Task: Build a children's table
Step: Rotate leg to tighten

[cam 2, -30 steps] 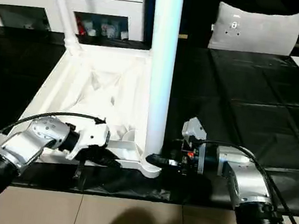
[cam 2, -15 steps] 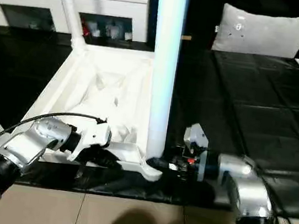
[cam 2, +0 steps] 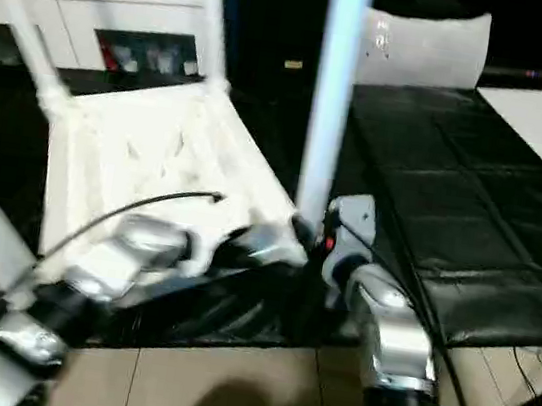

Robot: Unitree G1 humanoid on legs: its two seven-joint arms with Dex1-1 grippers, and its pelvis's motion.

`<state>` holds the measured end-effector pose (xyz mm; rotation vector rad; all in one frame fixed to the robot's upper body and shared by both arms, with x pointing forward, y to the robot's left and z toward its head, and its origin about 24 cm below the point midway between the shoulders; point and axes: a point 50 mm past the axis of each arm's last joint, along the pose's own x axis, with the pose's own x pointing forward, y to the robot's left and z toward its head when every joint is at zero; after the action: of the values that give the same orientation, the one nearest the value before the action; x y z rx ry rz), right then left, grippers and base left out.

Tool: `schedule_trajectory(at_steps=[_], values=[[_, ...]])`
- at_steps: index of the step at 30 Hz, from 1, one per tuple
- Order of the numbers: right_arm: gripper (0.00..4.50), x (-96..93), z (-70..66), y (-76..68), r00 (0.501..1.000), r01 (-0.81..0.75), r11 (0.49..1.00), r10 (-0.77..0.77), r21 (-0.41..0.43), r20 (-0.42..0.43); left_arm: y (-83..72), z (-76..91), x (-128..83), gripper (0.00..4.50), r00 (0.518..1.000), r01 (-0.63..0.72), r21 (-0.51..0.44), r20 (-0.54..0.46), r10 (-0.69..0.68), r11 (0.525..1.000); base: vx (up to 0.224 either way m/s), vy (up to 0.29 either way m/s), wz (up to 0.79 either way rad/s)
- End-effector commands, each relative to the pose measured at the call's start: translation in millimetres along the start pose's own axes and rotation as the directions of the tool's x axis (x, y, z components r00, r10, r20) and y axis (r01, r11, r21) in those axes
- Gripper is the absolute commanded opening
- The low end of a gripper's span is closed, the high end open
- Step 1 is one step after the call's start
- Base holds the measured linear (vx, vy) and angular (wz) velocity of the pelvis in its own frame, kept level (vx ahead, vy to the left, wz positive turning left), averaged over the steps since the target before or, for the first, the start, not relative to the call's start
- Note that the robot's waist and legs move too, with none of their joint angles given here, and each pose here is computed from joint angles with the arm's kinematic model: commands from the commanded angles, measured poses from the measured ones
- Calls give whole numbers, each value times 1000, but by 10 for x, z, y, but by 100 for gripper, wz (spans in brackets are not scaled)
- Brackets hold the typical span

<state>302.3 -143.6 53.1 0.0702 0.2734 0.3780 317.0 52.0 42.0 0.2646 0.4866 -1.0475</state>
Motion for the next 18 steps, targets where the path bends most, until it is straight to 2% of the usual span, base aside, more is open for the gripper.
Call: schedule_trajectory(at_steps=[1,4,11,14,18], values=[[261,17,-155,146,997,-52,997,55,50,-57,8,137,-3,0,999,-13,41,39,11,999,0,0,0],[280,-57,-111,94,995,-99,995,100,22,-21,71,53,-90,0,1000,-12,86,15,11,996,0,0,0],[339,-238,-34,-58,974,-227,972,227,-54,4,95,-72,-217,0,999,53,119,-14,-51,992,0,0,0],[367,-385,54,-217,948,-315,942,317,-112,-1,89,-121,-307,0,991,131,147,-2,-132,980,0,0,0],[398,-495,120,-330,910,-413,895,411,-172,-47,64,-192,-396,0,971,238,238,-42,-234,942,0,0,0]])
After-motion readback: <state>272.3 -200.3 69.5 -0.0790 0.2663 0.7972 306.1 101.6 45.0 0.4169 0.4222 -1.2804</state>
